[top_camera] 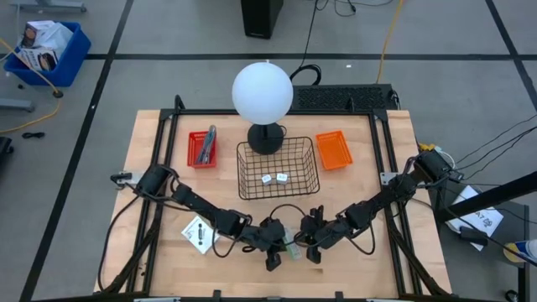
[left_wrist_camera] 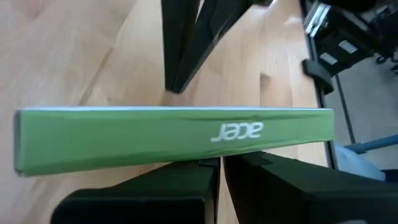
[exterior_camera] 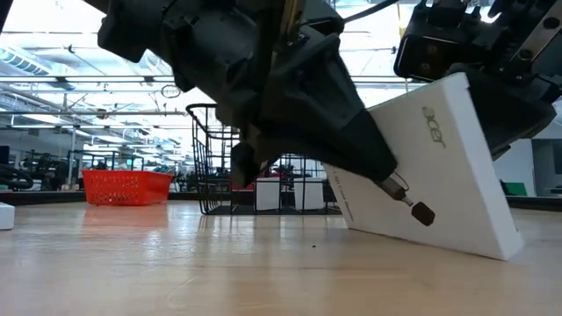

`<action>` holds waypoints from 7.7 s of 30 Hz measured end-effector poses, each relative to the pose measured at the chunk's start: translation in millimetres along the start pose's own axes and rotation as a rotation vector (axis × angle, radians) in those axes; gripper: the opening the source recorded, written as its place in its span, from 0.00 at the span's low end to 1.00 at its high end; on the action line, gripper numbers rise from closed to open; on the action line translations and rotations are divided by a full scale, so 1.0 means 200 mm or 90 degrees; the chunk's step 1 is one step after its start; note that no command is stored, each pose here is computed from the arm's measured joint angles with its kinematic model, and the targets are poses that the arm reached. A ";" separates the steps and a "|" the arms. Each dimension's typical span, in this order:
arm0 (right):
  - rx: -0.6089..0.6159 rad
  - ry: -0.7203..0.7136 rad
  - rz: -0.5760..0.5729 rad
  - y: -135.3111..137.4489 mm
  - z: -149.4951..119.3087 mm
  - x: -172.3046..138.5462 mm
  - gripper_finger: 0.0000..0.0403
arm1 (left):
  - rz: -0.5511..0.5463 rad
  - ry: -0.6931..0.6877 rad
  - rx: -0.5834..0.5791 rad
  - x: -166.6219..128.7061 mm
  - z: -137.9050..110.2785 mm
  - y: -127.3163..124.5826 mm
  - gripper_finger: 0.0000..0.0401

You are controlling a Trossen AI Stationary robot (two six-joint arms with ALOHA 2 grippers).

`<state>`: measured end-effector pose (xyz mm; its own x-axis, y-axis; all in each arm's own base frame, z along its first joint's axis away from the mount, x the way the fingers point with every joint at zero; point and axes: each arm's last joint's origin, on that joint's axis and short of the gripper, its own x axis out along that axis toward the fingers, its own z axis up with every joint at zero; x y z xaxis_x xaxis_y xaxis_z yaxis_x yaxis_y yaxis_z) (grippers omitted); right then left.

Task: Pick and place items into bin
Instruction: Put the right card reader box into the orange bin

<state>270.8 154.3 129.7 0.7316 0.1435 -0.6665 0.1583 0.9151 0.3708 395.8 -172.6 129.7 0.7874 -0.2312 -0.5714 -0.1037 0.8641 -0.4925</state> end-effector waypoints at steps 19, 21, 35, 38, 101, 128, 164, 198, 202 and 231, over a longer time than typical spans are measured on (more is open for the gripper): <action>0.005 -0.007 0.026 0.01 0.01 0.00 0.00 | -0.016 -0.026 -0.007 0.00 0.05 0.02 0.06; 0.005 -0.008 0.027 0.02 0.01 0.00 0.00 | -0.019 -0.021 -0.007 0.00 0.05 0.02 0.06; 0.002 -0.009 0.032 0.02 0.01 0.00 0.00 | -0.021 -0.006 -0.002 0.00 0.03 0.00 0.06; -0.004 -0.009 0.032 0.02 0.01 0.00 0.00 | -0.021 -0.006 -0.002 0.00 0.03 0.00 0.06; -0.192 -0.250 0.255 0.09 0.39 -0.69 0.00 | -0.102 -0.228 0.330 -0.71 -0.18 -0.33 0.06; 0.123 0.057 -0.089 0.25 0.68 -0.32 0.00 | -0.217 -0.282 0.454 -0.98 -0.30 -0.16 0.06; 0.241 0.183 -0.188 0.33 0.61 -0.15 0.00 | -0.181 -0.401 0.401 -1.01 -0.38 0.21 0.06; 0.222 0.194 -0.161 0.28 0.59 -0.09 0.51 | -0.184 -0.387 0.382 -1.00 -0.39 0.22 0.06; 0.228 0.197 -0.151 0.25 0.54 -0.05 0.51 | -0.184 -0.387 0.382 -1.00 -0.39 0.22 0.06; 0.236 0.192 -0.107 0.18 0.47 -0.05 0.09 | -0.184 -0.383 0.378 -1.00 -0.39 0.22 0.06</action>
<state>331.3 151.2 211.2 0.4602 0.1577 -0.8737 0.5229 0.7472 0.4102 185.8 -123.6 171.3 0.9370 -0.3464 0.0450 0.3484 0.9362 -0.0468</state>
